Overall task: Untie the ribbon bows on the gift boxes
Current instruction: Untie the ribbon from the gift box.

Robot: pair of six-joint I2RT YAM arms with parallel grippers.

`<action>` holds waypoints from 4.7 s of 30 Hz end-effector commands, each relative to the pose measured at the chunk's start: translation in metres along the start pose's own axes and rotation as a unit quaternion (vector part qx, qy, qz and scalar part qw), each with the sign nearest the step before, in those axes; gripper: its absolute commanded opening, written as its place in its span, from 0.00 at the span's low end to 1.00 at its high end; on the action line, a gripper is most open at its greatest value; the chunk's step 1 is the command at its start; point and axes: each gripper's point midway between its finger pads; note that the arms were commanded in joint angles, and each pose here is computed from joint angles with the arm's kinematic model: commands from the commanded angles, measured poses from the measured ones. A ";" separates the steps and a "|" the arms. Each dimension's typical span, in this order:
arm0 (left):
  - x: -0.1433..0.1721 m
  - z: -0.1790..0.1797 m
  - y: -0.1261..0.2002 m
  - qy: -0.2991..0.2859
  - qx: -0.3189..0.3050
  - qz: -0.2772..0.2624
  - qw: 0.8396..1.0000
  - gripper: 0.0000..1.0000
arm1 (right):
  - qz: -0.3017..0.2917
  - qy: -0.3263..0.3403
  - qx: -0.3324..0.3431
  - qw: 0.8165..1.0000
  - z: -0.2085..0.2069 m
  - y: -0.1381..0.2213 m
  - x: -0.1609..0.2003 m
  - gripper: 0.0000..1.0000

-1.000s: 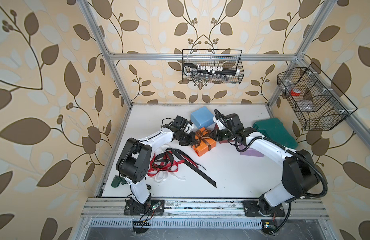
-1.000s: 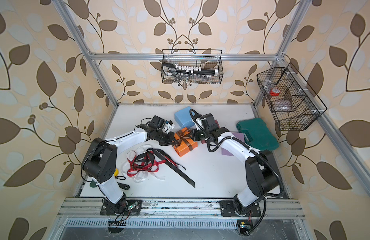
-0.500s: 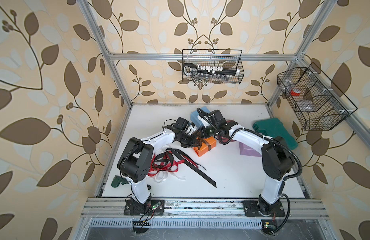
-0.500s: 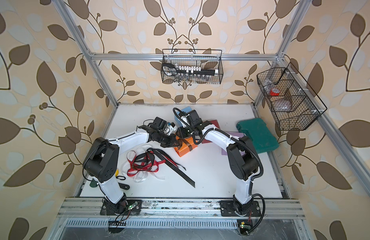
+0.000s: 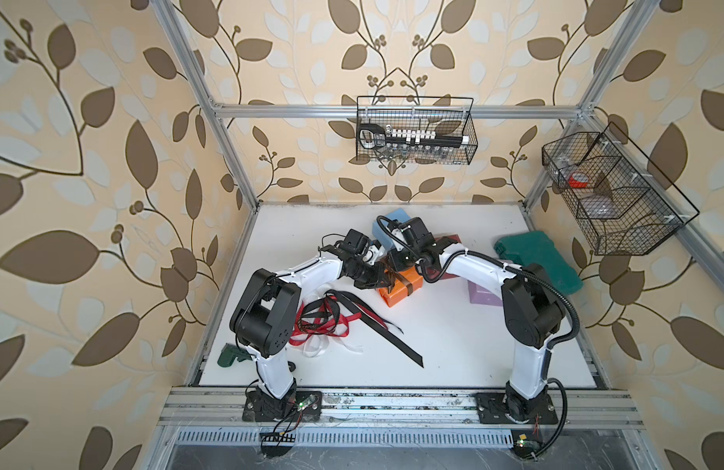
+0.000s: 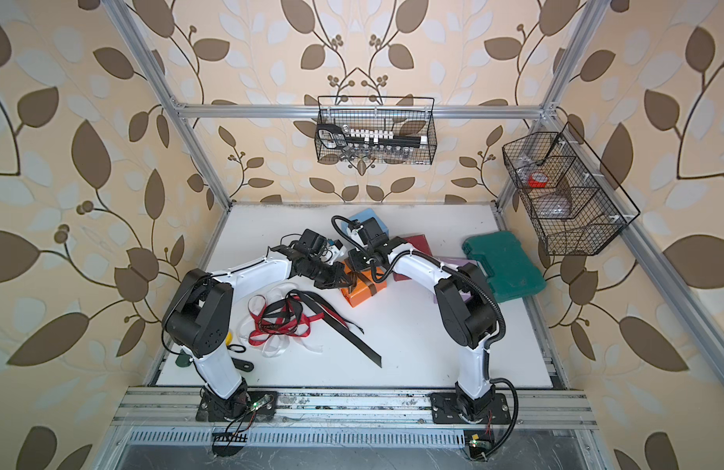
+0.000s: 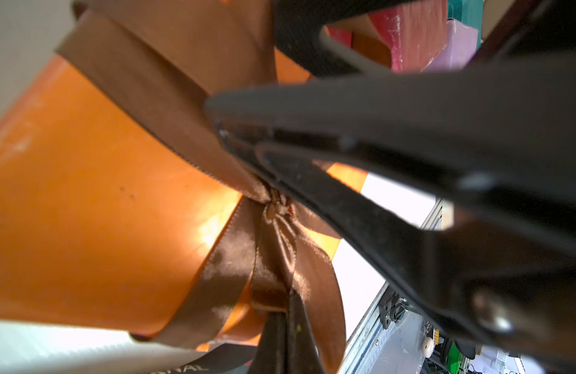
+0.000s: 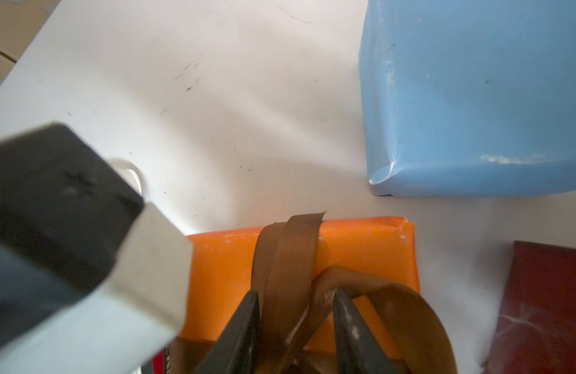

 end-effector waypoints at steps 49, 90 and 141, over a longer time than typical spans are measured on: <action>-0.012 0.006 0.016 0.009 0.002 -0.023 1.000 0.00 | -0.021 -0.103 -0.010 0.994 -0.036 0.056 0.017 0.00; -0.031 0.111 0.155 0.152 -0.065 -0.204 0.965 0.00 | -0.048 -0.299 0.165 0.939 -0.192 0.144 0.108 0.00; -0.006 0.003 -0.006 0.034 -0.014 -0.084 0.996 0.86 | 0.002 -0.149 -0.221 0.964 -0.016 0.070 0.061 0.41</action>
Point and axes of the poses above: each gripper's point midway between its finger pads, its own y axis back along the fingers, its own z axis along the line the jaws close on, x = y × z, and after that the axes turned 7 degrees about y, right-handed
